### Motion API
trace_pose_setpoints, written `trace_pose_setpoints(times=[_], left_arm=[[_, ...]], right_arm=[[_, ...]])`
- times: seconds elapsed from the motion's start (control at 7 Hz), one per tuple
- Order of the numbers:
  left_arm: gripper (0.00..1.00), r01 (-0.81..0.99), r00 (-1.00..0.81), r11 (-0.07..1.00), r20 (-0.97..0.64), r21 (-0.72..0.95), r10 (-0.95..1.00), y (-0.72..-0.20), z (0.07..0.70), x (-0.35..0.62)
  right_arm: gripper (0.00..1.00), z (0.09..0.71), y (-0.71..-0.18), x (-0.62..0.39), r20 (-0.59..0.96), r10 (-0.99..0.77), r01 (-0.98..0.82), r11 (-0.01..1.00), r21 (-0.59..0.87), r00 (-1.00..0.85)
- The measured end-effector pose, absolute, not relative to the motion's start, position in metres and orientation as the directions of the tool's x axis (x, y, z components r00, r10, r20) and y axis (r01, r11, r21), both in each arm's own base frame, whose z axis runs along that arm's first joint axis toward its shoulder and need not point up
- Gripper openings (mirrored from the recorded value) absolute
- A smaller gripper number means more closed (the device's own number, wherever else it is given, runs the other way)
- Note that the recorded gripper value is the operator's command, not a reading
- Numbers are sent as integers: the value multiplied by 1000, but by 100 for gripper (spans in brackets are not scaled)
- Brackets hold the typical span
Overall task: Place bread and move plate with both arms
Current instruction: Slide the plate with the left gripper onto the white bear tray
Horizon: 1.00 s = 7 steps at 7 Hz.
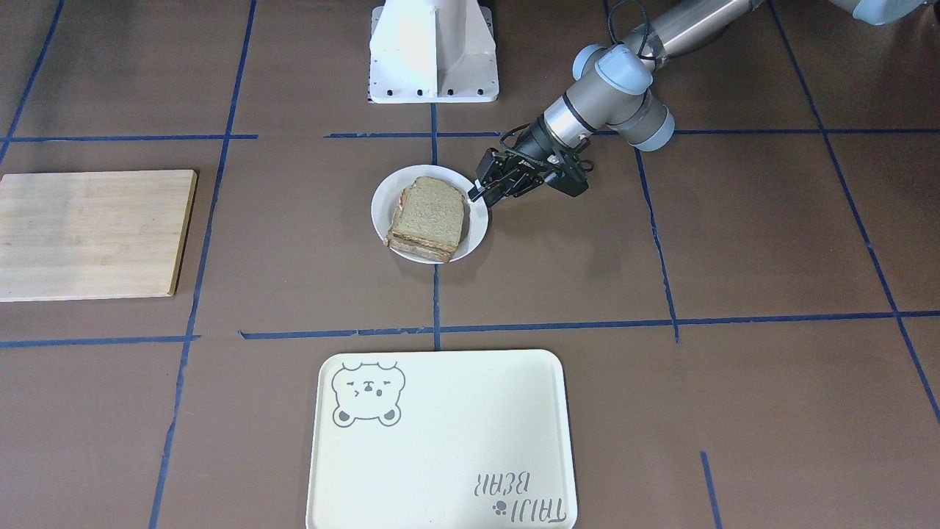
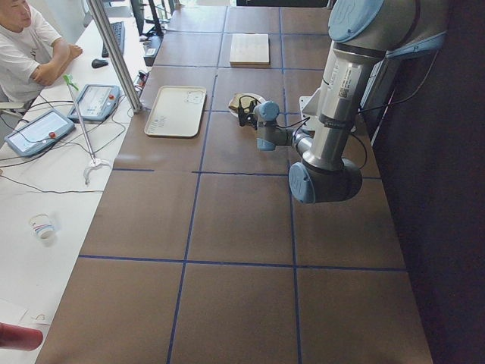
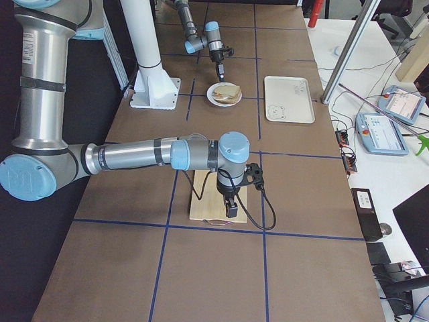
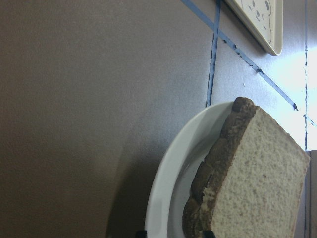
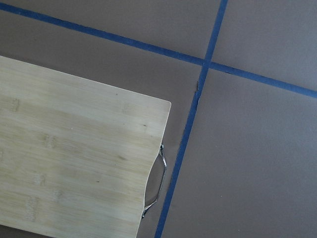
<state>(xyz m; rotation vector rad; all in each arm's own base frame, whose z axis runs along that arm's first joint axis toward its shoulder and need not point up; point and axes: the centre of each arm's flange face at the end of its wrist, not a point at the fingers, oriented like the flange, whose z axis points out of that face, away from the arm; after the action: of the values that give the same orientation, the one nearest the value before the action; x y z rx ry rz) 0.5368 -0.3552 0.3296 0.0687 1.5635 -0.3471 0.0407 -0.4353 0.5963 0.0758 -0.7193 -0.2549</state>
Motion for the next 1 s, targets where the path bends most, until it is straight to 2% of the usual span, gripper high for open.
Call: trace_pose_setpoints(times=[0.43, 0.71, 1.0], left_arm=[[48, 261, -25, 947, -981, -190, -190, -357, 334, 540], [37, 259, -22, 947, -981, -192, -193, -358, 332, 548], [30, 258, -17, 947, -981, -193, -195, -361, 330, 558]], right_arm=[[100, 596, -435, 41, 642, -257, 205, 966, 156, 723], [100, 596, -435, 41, 642, -256, 205, 966, 155, 723], [100, 597, -435, 41, 642, -256, 205, 967, 155, 723]])
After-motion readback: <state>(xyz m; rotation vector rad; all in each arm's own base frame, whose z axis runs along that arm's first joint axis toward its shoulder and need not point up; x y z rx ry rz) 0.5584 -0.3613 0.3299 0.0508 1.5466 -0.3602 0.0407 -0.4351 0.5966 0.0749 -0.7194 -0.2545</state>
